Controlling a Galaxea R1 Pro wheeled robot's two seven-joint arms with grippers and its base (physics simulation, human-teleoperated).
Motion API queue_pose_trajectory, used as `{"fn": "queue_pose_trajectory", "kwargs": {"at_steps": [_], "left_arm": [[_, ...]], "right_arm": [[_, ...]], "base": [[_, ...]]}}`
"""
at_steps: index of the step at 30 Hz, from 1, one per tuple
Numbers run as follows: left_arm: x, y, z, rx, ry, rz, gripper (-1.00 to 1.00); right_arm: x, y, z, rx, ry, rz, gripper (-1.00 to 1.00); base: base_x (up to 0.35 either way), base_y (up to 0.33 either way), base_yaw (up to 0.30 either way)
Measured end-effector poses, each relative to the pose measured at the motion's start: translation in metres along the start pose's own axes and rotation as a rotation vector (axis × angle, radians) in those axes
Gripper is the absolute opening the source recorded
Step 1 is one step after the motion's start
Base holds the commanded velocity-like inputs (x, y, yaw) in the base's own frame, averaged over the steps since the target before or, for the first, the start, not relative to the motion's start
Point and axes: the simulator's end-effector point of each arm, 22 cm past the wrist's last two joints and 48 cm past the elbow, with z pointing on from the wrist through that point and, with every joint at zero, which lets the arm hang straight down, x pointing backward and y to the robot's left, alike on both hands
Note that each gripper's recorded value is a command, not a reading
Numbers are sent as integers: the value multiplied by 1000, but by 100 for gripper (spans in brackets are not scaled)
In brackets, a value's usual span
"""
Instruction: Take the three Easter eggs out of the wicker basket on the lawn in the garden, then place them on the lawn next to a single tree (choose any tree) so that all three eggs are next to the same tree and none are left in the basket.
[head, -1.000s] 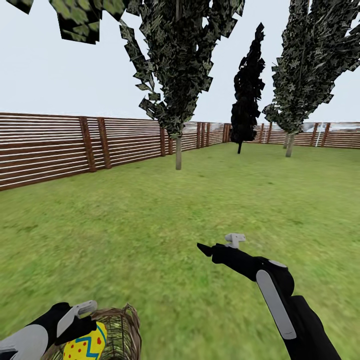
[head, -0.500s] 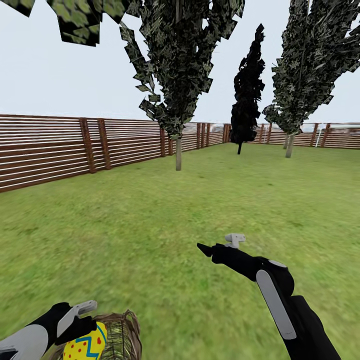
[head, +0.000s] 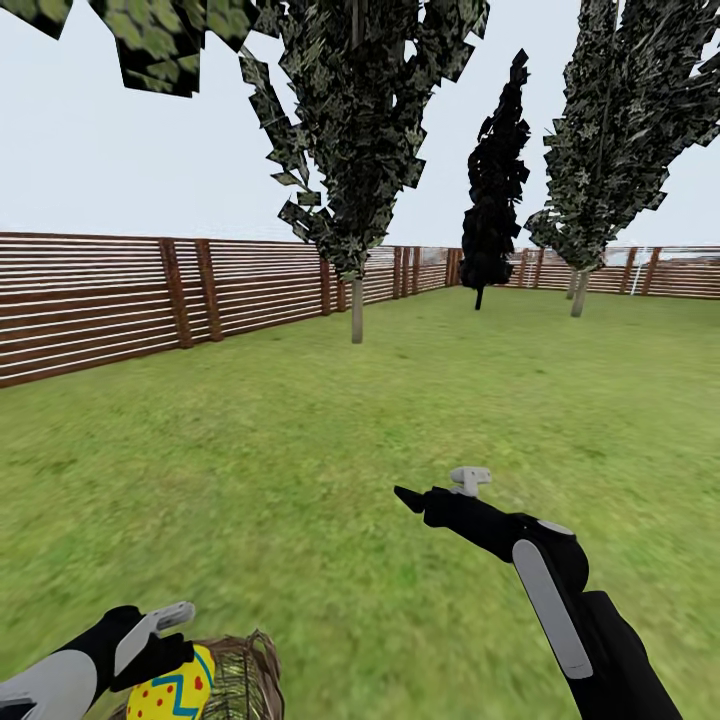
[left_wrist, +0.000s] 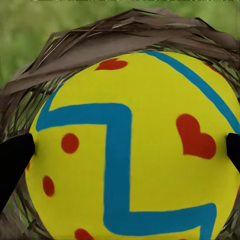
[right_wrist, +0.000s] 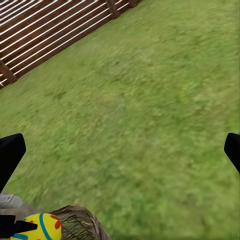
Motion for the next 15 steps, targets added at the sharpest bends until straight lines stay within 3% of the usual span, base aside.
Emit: {"fn": "queue_pose_trajectory", "kwargs": {"at_steps": [15], "left_arm": [[-12, -2, -26, 0, 1, 0, -100]], "right_arm": [[-27, 10, -4, 0, 0, 0, 100]], "base": [[0, 0, 0]]}}
